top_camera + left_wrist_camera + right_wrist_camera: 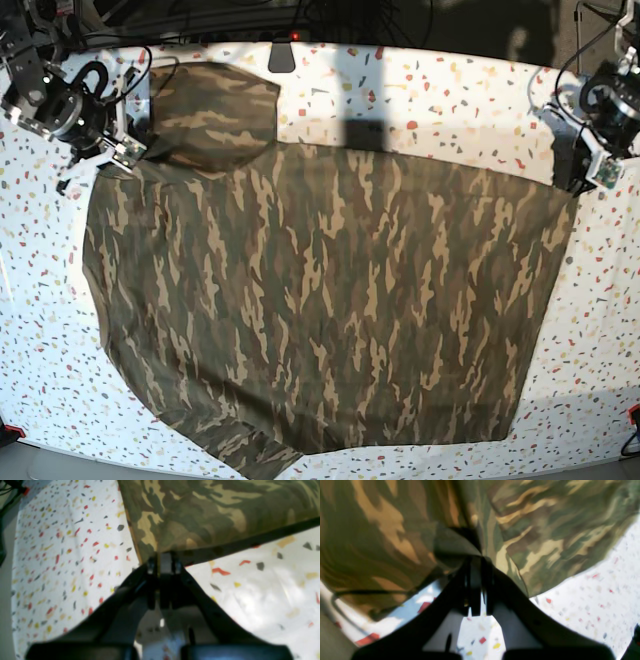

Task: Fold the T-shirt properly
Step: 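Pull the shirt toward the robot with both grippers and release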

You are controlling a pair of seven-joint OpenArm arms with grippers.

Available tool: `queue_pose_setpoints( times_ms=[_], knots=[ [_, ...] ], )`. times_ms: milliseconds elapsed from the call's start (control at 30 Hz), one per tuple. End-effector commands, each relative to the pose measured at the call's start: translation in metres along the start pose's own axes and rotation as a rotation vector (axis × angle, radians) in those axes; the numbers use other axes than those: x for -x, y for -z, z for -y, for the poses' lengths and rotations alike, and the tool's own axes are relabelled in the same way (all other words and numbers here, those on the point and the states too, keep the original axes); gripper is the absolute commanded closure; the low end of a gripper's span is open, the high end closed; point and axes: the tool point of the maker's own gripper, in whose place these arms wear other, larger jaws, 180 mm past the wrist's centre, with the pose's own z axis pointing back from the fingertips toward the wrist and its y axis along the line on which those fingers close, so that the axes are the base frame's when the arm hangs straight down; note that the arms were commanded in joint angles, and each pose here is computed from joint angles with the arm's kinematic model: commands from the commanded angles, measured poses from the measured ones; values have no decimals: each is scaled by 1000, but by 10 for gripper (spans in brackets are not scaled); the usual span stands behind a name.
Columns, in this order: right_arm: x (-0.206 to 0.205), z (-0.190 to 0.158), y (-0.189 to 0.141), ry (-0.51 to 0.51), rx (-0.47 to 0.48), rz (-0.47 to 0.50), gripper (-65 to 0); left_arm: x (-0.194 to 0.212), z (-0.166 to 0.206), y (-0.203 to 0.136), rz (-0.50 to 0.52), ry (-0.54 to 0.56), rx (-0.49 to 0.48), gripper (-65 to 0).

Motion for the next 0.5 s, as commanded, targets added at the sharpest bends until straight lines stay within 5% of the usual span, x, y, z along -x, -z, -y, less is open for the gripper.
queue_pose_setpoints(
  times_ms=[0,467],
  knots=[
    [-3,8,-9,-3,19,14,0,-11,-6,-7,36,14,-10,0],
    [5,-32,-62,30,-17,-13,0,31,20,-75,-36,-110,-54,0]
  ],
)
